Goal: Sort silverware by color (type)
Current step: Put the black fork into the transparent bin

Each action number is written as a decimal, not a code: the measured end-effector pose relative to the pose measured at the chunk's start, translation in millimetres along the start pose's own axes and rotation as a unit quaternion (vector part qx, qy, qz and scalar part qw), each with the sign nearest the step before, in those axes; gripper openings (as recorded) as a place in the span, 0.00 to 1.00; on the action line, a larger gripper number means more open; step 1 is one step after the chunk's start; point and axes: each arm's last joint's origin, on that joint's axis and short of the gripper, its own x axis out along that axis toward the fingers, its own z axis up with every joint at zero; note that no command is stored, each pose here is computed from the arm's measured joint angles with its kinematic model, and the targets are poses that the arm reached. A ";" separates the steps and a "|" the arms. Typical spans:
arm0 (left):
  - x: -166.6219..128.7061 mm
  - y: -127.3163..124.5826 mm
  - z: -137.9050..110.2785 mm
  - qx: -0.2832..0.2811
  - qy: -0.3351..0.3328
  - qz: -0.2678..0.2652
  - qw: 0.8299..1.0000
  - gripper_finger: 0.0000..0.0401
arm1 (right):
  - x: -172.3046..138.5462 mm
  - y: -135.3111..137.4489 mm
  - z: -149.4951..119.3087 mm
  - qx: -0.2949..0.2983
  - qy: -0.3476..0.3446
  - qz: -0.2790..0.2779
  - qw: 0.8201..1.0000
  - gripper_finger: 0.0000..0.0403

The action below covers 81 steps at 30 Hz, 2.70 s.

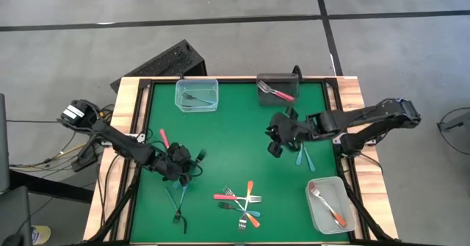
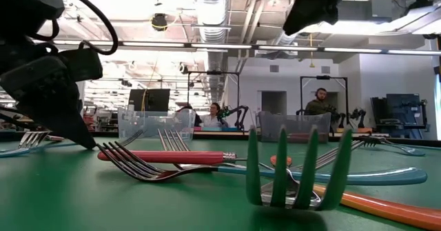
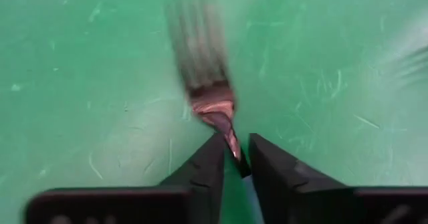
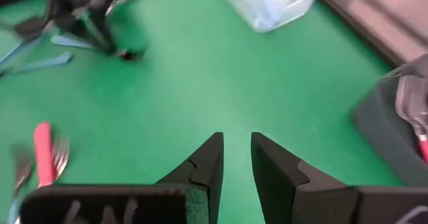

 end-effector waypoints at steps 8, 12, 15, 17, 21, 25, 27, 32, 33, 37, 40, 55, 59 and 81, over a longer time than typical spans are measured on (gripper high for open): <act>0.2 -0.1 1.8 0.028 -0.028 0.012 0.999 0.01 | 36.5 47.1 -20.6 0.008 -0.024 -0.031 0.999 0.26; -5.9 -6.3 12.9 0.060 -0.082 0.001 0.995 0.01 | 57.0 65.9 -24.5 0.019 -0.037 0.001 0.999 0.26; -18.4 -18.5 30.7 0.101 -0.137 -0.007 0.985 0.01 | 65.8 72.1 -24.8 0.028 -0.047 0.012 0.998 0.26; -26.4 -23.7 39.5 0.137 -0.167 0.003 0.976 0.00 | 71.2 76.5 -21.3 0.044 -0.066 0.026 0.997 0.26; -40.1 -35.6 58.6 0.167 -0.253 0.018 0.953 0.00 | 81.3 88.1 -13.1 0.056 -0.118 0.069 0.989 0.26; -47.1 -43.2 70.2 0.168 -0.322 0.026 0.931 0.00 | 90.7 97.6 -5.7 0.053 -0.166 0.107 0.979 0.26; -52.2 -46.3 76.2 0.150 -0.354 0.023 0.923 0.00 | 92.8 97.9 -2.1 0.046 -0.182 0.115 0.976 0.26; -70.6 -51.4 93.3 0.058 -0.444 -0.001 0.894 0.00 | 99.8 97.6 5.3 0.046 -0.221 0.119 0.967 0.26; -74.0 -51.5 96.8 0.039 -0.459 -0.013 0.888 0.00 | 102.3 99.0 4.9 0.038 -0.229 0.120 0.965 0.26; -79.8 -51.7 105.8 0.021 -0.487 -0.072 0.870 0.00 | 110.3 104.8 8.6 0.015 -0.267 0.158 0.951 0.26; -79.9 -51.9 108.9 0.032 -0.490 -0.109 0.864 0.00 | 118.5 107.3 12.1 0.001 -0.293 0.184 0.938 0.26; -88.0 -57.7 110.6 0.091 -0.512 -0.197 0.831 0.00 | 122.6 107.9 20.5 -0.014 -0.359 0.261 0.896 0.37; -86.6 -58.2 110.4 0.091 -0.511 -0.197 0.832 0.00 | 122.9 107.4 20.8 -0.015 -0.359 0.261 0.896 0.52; -82.0 -47.6 122.2 0.085 -0.530 -0.155 0.829 0.00 | 131.2 93.3 29.1 -0.052 -0.363 0.265 0.892 0.03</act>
